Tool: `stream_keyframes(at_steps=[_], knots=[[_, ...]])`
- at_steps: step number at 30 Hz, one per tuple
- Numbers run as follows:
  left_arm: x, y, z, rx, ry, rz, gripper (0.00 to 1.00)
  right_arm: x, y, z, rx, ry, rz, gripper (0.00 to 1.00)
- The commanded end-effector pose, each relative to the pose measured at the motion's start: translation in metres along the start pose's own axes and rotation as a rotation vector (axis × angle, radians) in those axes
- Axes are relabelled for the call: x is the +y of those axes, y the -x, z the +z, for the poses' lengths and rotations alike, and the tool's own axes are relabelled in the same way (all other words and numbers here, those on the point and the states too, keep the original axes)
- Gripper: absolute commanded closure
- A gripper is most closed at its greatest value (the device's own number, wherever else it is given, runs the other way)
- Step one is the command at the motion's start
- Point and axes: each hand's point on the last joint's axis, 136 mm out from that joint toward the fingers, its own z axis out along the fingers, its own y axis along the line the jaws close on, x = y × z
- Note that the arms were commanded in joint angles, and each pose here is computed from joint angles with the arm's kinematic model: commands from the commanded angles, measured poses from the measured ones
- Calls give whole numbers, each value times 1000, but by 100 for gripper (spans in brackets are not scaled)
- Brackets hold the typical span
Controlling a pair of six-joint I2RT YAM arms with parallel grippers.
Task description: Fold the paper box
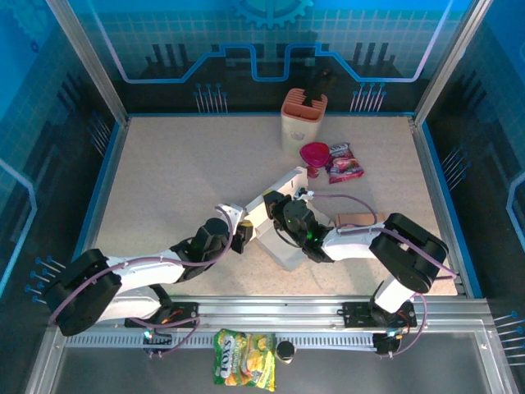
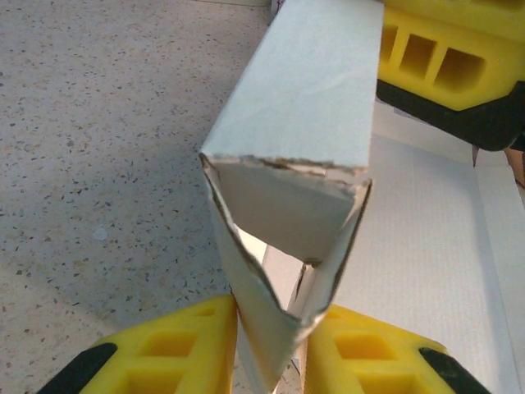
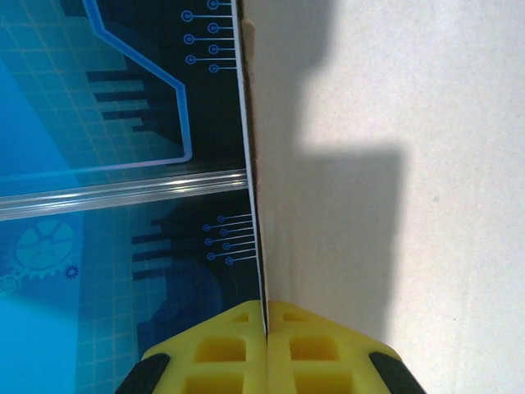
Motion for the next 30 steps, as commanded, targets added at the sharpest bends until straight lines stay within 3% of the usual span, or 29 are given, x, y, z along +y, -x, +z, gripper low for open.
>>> stream_keyframes(at_steps=[1, 5, 18, 30], knots=[[-15, 16, 2, -26, -57, 26, 74, 6, 0, 4, 1, 31, 32, 100], [-18, 15, 2, -13, -74, 45, 69, 7, 1, 5, 11, 30, 40, 100], [-28, 11, 0, 6, -111, 69, 68, 19, 0, 9, 16, 56, 33, 100], [-3, 14, -5, -18, 25, 81, 60, 42, -7, 14, 43, 108, 31, 100]])
